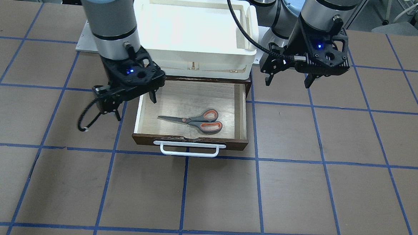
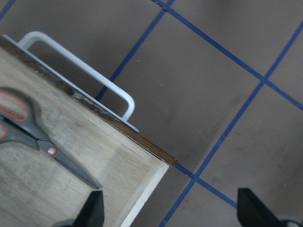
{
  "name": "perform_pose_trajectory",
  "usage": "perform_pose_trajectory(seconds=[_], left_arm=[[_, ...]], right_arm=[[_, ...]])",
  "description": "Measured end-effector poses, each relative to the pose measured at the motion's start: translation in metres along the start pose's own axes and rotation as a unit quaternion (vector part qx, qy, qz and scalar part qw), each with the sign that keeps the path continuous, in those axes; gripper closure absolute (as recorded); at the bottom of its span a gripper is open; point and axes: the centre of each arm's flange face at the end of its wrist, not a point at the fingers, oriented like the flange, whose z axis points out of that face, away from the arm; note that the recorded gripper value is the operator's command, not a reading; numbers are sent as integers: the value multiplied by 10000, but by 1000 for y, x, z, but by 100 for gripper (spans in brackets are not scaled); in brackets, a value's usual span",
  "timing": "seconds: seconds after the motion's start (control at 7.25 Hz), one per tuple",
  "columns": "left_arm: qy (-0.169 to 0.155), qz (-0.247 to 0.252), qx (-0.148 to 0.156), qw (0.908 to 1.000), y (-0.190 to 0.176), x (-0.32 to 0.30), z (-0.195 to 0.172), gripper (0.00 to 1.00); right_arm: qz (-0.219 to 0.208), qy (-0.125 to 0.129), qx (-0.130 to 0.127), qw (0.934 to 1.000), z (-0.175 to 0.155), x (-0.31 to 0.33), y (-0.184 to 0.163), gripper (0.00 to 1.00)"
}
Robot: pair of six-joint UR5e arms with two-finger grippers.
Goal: Put scissors in drawer and close it
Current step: 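Open the right gripper and raise it away from the drawer, then move the left gripper up and over toward the drawer front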
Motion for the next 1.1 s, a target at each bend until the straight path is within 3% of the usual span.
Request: perform_pose_trajectory(seconds=[0.28, 0.69, 0.97, 1.1], left_arm=[[-1, 0, 0, 10000, 0, 0, 0, 0], [1, -1, 0, 10000, 0, 0, 0, 0], [4, -3, 0, 10000, 0, 0, 0, 0], [4, -4, 0, 10000, 0, 0, 0, 0]], right_arm=[[1124, 41, -189, 9935, -7, 56, 25, 0], [2009, -14, -414, 9787, -29, 103, 70, 0], [2633, -134, -388, 9638, -33, 105, 76, 0], [2753, -171, -366, 9605, -35, 104, 76, 0]])
